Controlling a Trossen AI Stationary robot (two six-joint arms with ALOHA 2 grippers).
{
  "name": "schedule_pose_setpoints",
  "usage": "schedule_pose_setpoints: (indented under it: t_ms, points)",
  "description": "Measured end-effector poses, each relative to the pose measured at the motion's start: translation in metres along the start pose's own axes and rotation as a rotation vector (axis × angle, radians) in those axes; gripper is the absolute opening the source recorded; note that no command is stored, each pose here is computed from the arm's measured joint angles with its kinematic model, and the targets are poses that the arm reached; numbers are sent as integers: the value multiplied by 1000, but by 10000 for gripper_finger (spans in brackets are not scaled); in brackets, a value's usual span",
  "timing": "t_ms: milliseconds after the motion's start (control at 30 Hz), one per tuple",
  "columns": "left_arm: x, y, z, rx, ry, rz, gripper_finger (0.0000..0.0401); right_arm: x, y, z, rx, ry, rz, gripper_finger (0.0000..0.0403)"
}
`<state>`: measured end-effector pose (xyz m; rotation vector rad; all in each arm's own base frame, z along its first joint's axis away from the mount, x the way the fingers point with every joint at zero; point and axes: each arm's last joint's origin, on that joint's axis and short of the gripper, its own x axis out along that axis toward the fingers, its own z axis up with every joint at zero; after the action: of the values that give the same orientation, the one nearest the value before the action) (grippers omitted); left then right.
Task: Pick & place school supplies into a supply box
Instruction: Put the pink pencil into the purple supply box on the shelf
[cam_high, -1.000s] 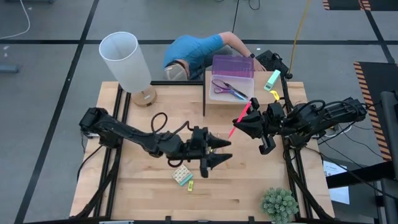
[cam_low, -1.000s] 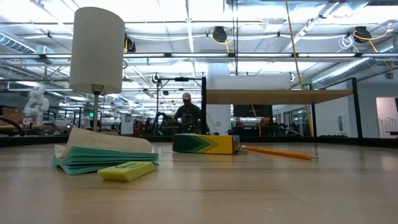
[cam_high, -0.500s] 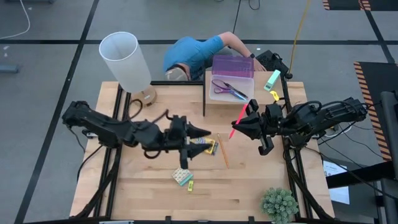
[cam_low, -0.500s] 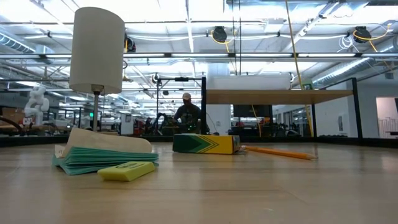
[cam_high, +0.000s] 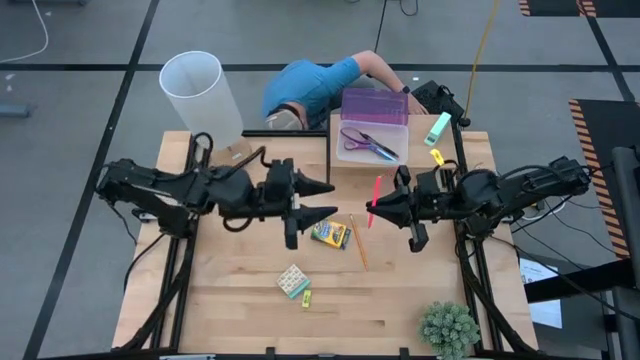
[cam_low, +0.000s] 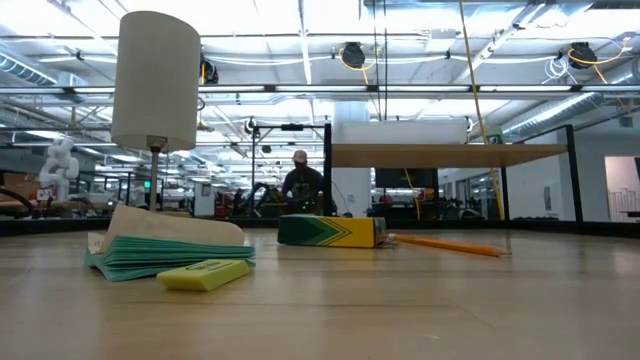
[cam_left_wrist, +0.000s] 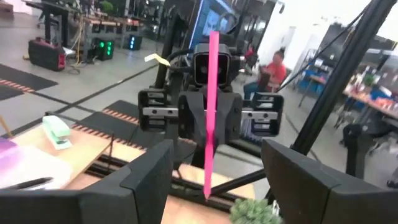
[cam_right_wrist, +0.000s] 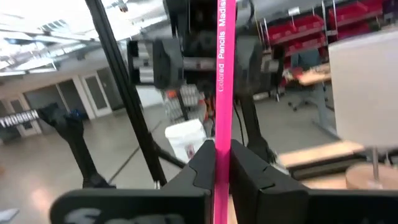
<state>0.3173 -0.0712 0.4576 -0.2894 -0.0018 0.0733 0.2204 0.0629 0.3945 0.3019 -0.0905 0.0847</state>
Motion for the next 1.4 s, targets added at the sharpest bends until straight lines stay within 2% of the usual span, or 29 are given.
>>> schedule_pose_setpoints:
  t_ms: [300,467,667,867,1233,1400]
  points:
    - [17,23,-3,-17,101,-45,246,-3,-5,-23,88,247,-24,18]
    - [31,27,-16,-13,164,-72,246,-8,-8,-36,171,414,-23,19]
    - [52,30,-42,-9,267,-98,246,-13,-10,-46,206,548,-14,19]
    - [73,31,-65,3,320,-125,246,-16,-11,-52,206,629,-21,19]
    - [88,33,-79,27,318,-123,245,-20,-13,-57,181,690,-31,20]
    - [88,33,-81,28,330,-119,211,-20,-13,-57,179,695,-17,20]
